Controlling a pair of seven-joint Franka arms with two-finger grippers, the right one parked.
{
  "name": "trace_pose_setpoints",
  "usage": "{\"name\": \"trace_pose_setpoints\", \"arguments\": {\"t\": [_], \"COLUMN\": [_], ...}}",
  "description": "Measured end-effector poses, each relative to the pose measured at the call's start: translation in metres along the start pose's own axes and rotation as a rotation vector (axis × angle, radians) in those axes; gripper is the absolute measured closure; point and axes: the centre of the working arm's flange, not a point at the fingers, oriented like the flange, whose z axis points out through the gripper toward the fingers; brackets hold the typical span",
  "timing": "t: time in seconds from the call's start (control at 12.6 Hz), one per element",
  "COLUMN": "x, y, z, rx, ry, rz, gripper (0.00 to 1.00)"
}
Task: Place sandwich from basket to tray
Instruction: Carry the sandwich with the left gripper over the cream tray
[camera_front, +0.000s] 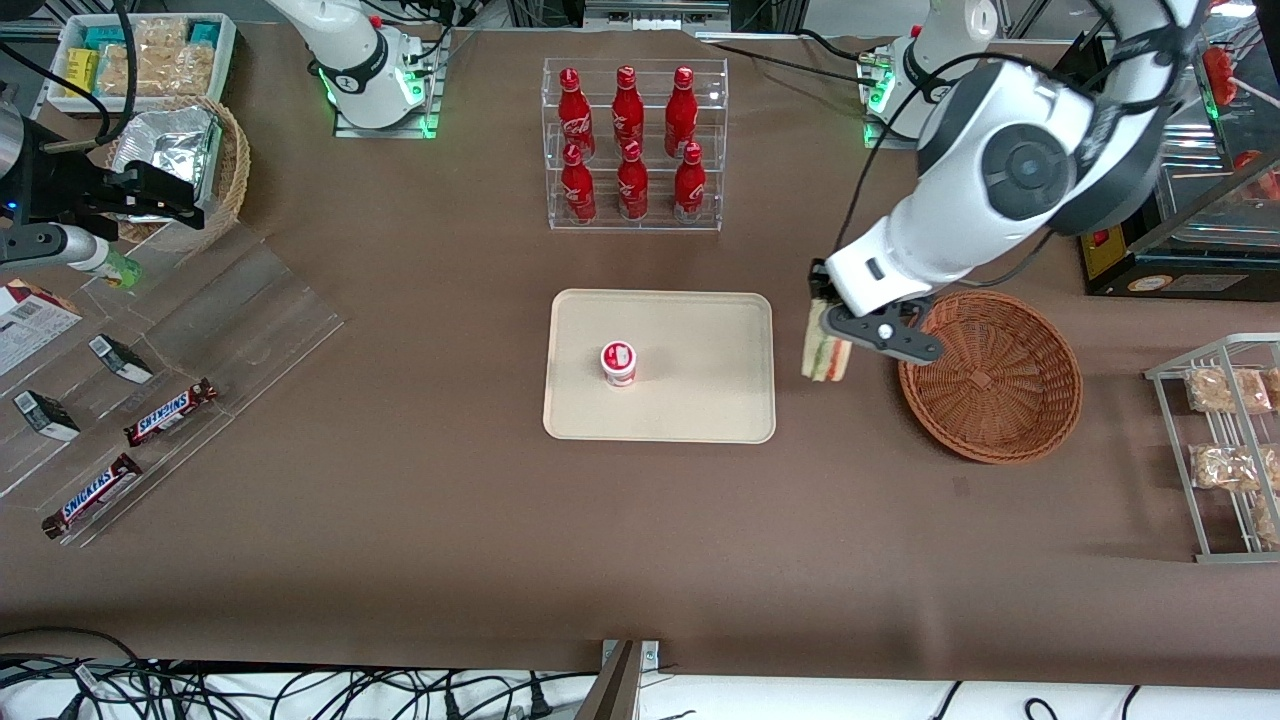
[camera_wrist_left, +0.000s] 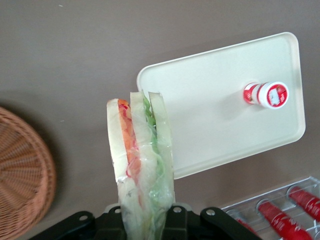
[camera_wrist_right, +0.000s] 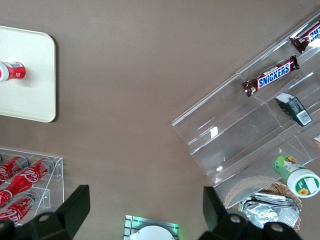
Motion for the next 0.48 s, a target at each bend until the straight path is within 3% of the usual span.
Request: {"name": "trace_pose_setpoints", "arguments": {"t": [0.48], "x": [0.017], "y": [0.075], "z": [0.128], "rx": [0.105], "ry": [0.034], "rz": [-0.095], "gripper": [0.81]}}
